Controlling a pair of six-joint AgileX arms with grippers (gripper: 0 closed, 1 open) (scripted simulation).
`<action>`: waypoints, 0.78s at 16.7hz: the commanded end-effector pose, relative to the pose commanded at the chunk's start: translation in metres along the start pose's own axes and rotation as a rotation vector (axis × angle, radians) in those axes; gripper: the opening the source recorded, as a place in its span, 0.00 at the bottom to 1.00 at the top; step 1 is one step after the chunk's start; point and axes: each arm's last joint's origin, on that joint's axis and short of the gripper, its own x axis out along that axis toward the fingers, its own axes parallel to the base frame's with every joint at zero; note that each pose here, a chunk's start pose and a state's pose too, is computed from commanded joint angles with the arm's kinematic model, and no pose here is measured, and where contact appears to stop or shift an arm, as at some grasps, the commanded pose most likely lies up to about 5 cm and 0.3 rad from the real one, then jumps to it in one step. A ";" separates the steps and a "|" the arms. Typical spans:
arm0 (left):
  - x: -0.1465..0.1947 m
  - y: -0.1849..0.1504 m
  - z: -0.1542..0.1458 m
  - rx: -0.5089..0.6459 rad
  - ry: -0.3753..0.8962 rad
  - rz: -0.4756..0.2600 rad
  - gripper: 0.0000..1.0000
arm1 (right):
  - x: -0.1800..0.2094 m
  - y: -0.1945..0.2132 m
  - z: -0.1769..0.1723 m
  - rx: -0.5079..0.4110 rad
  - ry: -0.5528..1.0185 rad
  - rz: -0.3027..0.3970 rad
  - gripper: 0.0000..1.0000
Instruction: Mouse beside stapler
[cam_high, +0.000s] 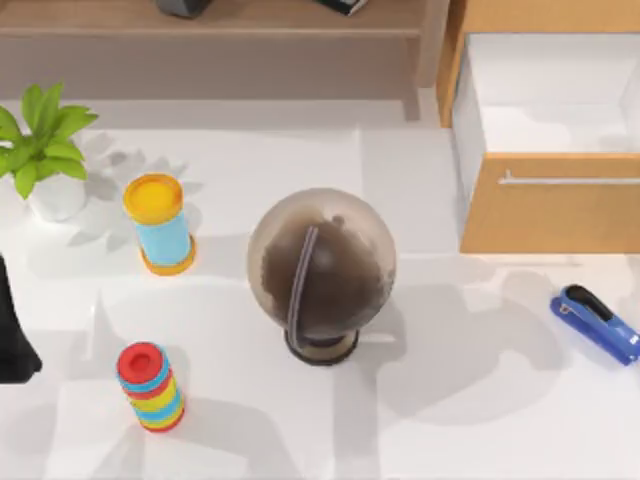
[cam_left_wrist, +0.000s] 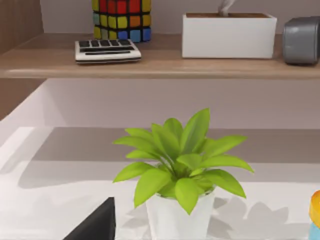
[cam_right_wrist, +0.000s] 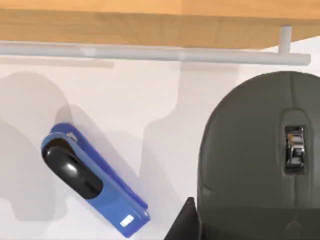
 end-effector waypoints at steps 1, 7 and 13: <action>0.000 0.000 0.000 0.000 0.000 0.000 1.00 | 0.008 -0.002 -0.007 0.005 0.023 -0.001 0.00; 0.000 0.000 0.000 0.000 0.000 0.000 1.00 | 0.066 -0.014 -0.037 0.036 0.140 -0.013 0.00; 0.000 0.000 0.000 0.000 0.000 0.000 1.00 | 0.103 -0.018 -0.042 0.048 0.162 -0.022 0.00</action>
